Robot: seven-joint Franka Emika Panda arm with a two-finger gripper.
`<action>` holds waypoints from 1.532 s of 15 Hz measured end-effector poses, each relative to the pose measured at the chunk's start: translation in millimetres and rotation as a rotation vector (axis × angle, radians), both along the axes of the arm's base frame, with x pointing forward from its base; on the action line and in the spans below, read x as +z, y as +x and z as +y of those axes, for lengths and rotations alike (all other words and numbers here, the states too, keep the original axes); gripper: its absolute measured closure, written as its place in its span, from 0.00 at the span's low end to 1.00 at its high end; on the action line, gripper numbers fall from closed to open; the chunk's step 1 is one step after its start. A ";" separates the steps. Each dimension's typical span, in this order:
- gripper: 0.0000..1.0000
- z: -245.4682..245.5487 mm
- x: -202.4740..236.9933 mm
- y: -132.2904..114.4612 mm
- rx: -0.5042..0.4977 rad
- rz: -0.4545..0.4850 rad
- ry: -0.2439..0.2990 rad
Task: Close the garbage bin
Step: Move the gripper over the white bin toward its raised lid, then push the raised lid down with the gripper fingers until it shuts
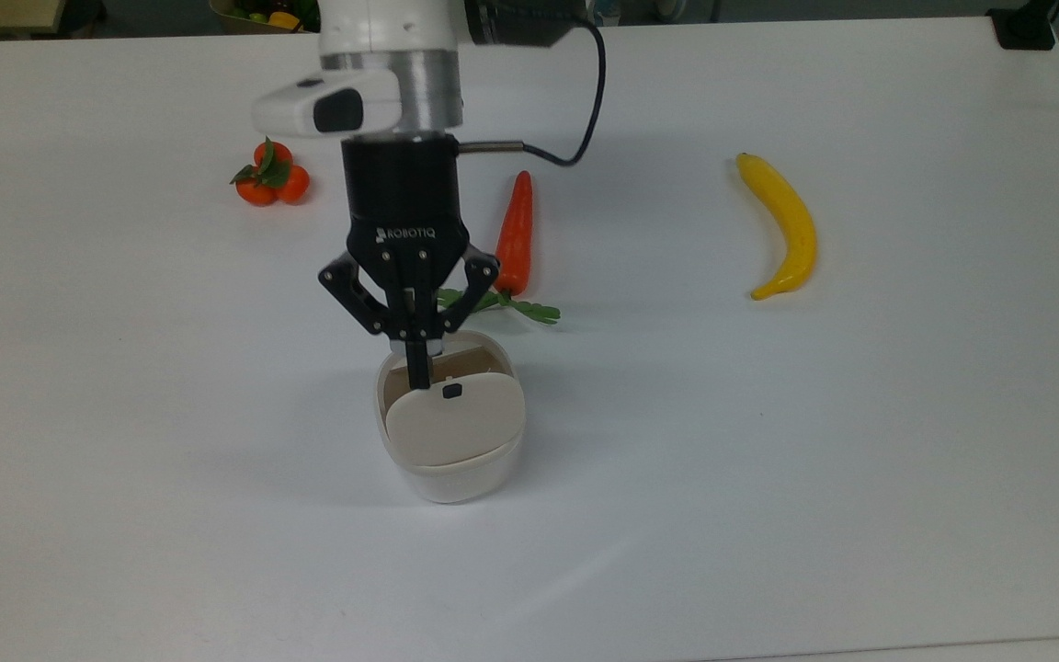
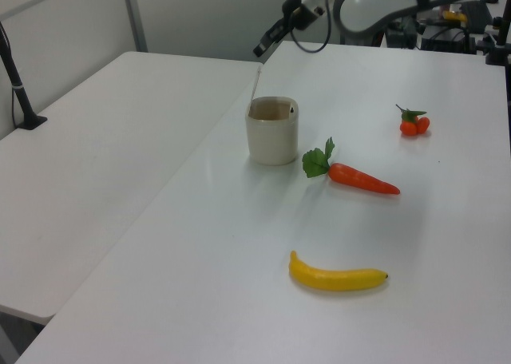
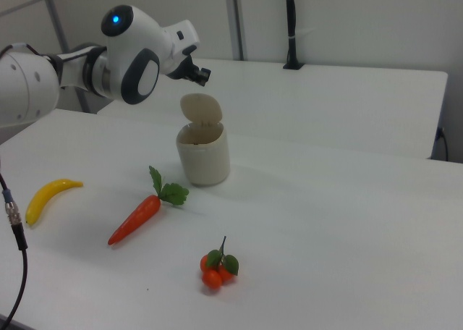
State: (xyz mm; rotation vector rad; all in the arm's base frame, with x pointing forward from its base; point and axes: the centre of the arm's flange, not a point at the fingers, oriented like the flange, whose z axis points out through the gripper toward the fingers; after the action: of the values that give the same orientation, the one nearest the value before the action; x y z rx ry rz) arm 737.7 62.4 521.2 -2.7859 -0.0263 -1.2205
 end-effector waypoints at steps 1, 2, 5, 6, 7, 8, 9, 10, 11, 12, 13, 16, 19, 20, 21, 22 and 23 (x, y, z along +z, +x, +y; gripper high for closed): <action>0.99 2.0 -4.9 3.3 0.000 -0.011 0.000; 0.99 2.8 -9.5 7.1 -0.001 -0.022 -0.001; 0.99 6.1 -15.3 11.8 0.001 -0.046 -0.003; 0.99 10.3 -19.2 12.6 0.006 -0.044 -0.004; 0.99 12.8 -21.3 12.9 0.009 -0.042 -0.005; 0.99 13.3 -22.4 13.0 0.010 -0.040 -0.005; 0.99 13.3 -24.5 13.5 0.010 -0.038 -0.007; 0.99 13.1 -25.3 13.6 0.010 -0.037 -0.008; 0.99 12.6 -26.0 13.6 0.010 -0.035 -0.008; 0.99 11.2 -27.0 13.7 0.008 -0.034 -0.009; 0.99 10.1 -27.6 13.6 0.007 -0.032 -0.009; 0.99 5.2 -33.3 9.9 0.000 -0.016 -0.012; 0.99 2.6 -38.3 2.3 0.000 0.030 -0.013; 0.99 -0.8 -38.8 0.0 -0.002 0.054 -0.014; 0.99 -6.2 -38.9 -1.4 -0.005 0.077 -0.016; 0.99 -10.9 -39.3 -2.7 -0.004 0.100 -0.022; 0.99 -14.9 -40.6 -4.3 -0.002 0.126 -0.027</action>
State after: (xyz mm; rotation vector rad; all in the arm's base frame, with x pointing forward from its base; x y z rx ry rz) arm 733.4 47.4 480.6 -2.8811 -0.0304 -1.0497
